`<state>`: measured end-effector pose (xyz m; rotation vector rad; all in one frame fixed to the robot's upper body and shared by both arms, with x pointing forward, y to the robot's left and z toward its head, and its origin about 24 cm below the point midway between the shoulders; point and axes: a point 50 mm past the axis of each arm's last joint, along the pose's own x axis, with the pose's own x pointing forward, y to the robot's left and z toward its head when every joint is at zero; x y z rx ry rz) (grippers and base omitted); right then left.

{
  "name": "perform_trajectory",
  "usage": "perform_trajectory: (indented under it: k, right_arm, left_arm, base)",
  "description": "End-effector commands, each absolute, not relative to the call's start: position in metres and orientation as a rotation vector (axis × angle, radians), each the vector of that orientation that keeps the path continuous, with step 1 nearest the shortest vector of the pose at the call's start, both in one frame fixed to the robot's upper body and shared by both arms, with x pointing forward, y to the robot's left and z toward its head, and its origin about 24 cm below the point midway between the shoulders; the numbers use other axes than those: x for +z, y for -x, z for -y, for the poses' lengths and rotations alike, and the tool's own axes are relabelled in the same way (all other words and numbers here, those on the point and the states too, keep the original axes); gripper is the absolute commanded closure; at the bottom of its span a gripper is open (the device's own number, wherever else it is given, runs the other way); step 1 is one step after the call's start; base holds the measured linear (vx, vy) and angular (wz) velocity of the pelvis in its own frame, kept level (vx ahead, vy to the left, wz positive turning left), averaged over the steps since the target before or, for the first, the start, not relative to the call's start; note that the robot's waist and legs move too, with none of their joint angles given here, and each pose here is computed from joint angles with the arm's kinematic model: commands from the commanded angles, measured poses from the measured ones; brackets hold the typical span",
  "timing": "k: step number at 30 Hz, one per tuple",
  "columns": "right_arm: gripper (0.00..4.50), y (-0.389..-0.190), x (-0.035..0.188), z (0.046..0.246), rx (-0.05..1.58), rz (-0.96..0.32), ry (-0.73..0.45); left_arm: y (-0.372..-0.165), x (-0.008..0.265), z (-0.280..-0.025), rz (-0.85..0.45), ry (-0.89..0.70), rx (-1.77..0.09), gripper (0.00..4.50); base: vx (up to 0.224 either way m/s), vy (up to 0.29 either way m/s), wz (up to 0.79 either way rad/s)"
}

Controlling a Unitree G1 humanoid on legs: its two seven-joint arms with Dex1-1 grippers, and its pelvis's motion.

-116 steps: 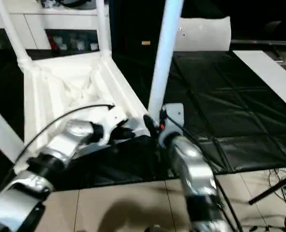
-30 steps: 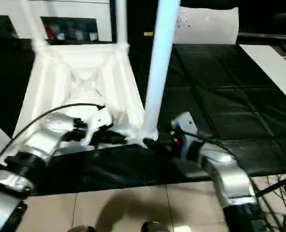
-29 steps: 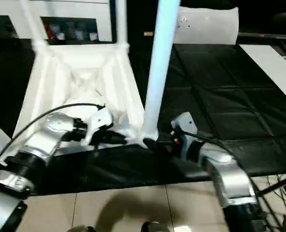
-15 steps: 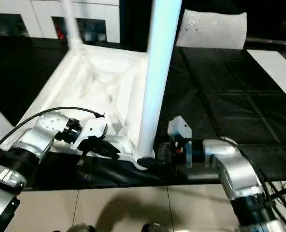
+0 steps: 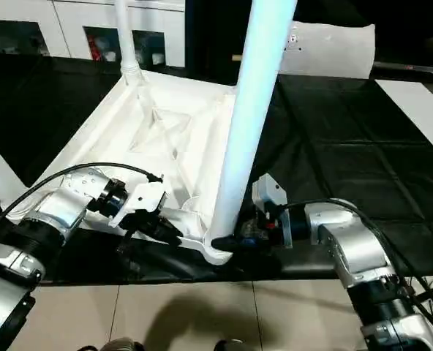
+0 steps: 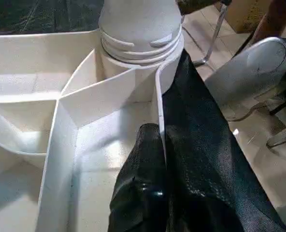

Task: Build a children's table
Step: Rotate leg to tighten

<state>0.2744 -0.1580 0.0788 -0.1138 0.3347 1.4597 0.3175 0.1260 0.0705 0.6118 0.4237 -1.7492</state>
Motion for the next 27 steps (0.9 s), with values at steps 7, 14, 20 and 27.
perform_trajectory:
  k: [7,14,20,27]
  right_arm:
    - [2.41,-0.272,0.075,0.15,1.475,-0.35,0.078]
    - [2.51,-0.279,0.071,0.136,1.251,-0.352,0.043]
    - [2.53,-0.287,0.064,0.092,0.891,-0.362,-0.179]
    - [2.53,-0.296,0.06,0.065,0.704,-0.381,-0.198]
  left_arm:
    - [-0.313,0.059,-0.124,-0.508,-0.661,-1.781,4.5]
    - [-0.32,0.057,-0.115,-0.506,-0.508,-1.592,4.5]
    - [-0.321,0.063,-0.064,-0.418,-0.263,-1.405,4.5]
    - [-0.327,0.066,-0.037,-0.403,-0.216,-1.222,4.5]
  base:
    - [0.0,0.0,0.0]
    - [0.0,0.0,0.0]
    - [-0.026,0.003,-0.03]
    - [0.0,0.0,0.0]
